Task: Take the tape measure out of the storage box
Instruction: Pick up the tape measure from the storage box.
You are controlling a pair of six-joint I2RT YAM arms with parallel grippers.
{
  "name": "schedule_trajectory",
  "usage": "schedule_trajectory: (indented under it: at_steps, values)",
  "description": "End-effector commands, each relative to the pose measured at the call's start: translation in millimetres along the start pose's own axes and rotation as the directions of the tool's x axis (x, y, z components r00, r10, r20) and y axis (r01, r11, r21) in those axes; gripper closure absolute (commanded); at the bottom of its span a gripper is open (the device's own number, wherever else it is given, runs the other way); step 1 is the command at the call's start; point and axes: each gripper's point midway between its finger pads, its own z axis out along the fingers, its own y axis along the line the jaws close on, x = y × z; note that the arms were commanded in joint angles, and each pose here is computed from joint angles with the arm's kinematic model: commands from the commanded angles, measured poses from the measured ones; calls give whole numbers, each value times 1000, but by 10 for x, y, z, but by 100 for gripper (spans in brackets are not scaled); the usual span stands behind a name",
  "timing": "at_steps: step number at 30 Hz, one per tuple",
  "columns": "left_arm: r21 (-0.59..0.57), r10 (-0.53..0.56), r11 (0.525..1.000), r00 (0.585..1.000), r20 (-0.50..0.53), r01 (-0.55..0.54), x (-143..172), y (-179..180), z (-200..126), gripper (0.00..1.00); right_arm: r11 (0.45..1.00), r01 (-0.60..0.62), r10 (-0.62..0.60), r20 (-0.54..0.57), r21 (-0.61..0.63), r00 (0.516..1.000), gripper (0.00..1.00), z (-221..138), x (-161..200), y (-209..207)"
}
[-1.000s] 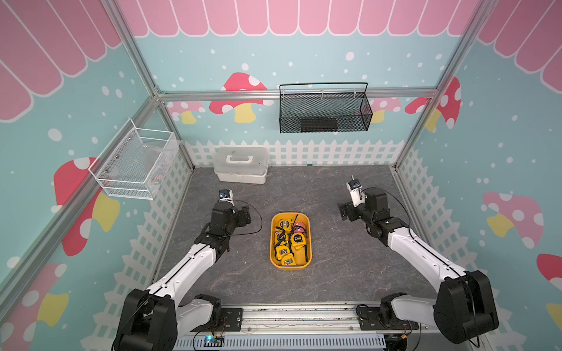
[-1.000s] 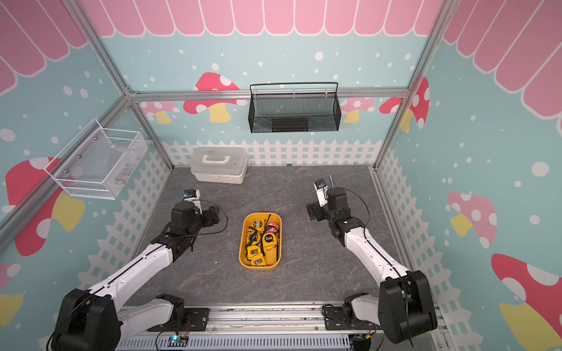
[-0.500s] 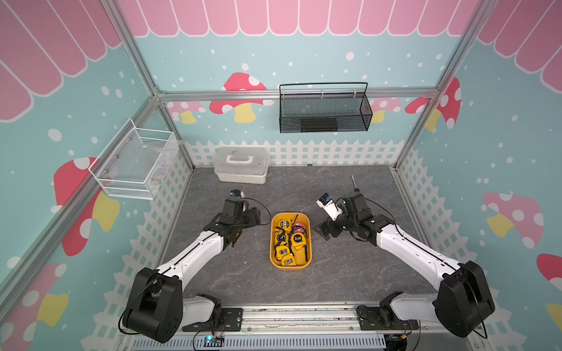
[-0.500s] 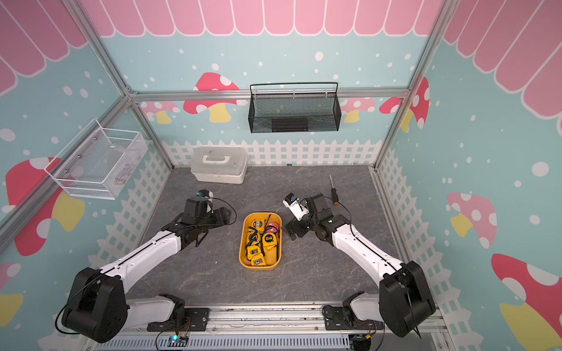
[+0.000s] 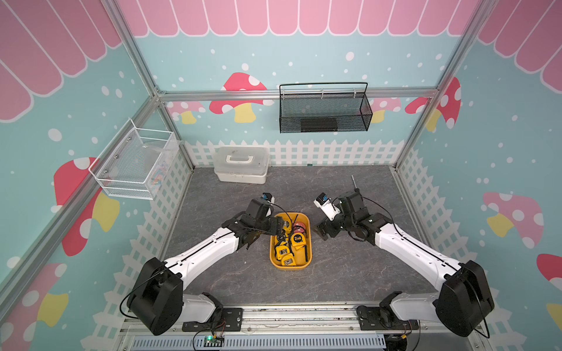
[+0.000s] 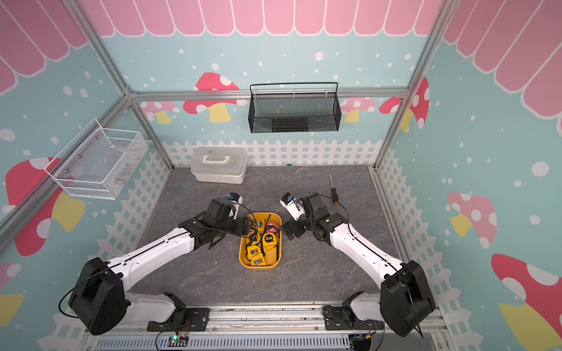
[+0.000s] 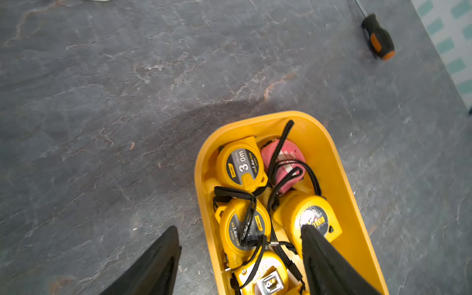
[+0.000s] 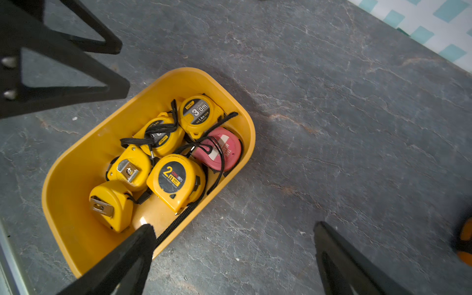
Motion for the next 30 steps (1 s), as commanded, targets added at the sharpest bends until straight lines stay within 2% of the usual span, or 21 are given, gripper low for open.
schedule_trajectory:
  at_steps: [1, 6, 13, 19, 24, 25, 27, 30]
  values:
    - [1, 138, 990, 989, -60, -138, 104, -126, 30, 23, 997, -33, 35, -22, 74, 999, 3, -29, -15, -114]
    - [73, 220, 974, 971, -97, -213, 197, -333, 97, 20, 993, -80, 83, -36, 88, 996, 3, 2, 32, -142]
    - [137, 450, 892, 878, -167, -431, 404, -555, 147, 16, 986, -113, 120, -53, 124, 991, 2, 55, 78, -214]
    - [208, 636, 768, 760, -136, -605, 503, -681, 138, 15, 973, -189, 191, -6, 134, 982, 2, -73, 27, -351]
    - [225, 755, 652, 650, -93, -725, 531, -675, 208, 15, 964, -222, 222, 13, 144, 975, 2, -156, 79, -440]
    - [224, 785, 615, 615, -76, -756, 525, -678, 229, 15, 963, -231, 231, 12, 143, 973, 2, -160, 101, -450]
    - [229, 806, 583, 590, -48, -779, 521, -693, 281, 14, 957, -255, 255, 18, 140, 967, 2, -180, 139, -473]
    - [268, 808, 568, 589, -4, -778, 525, -744, 341, 15, 950, -282, 280, 32, 133, 959, 2, -215, 175, -497]
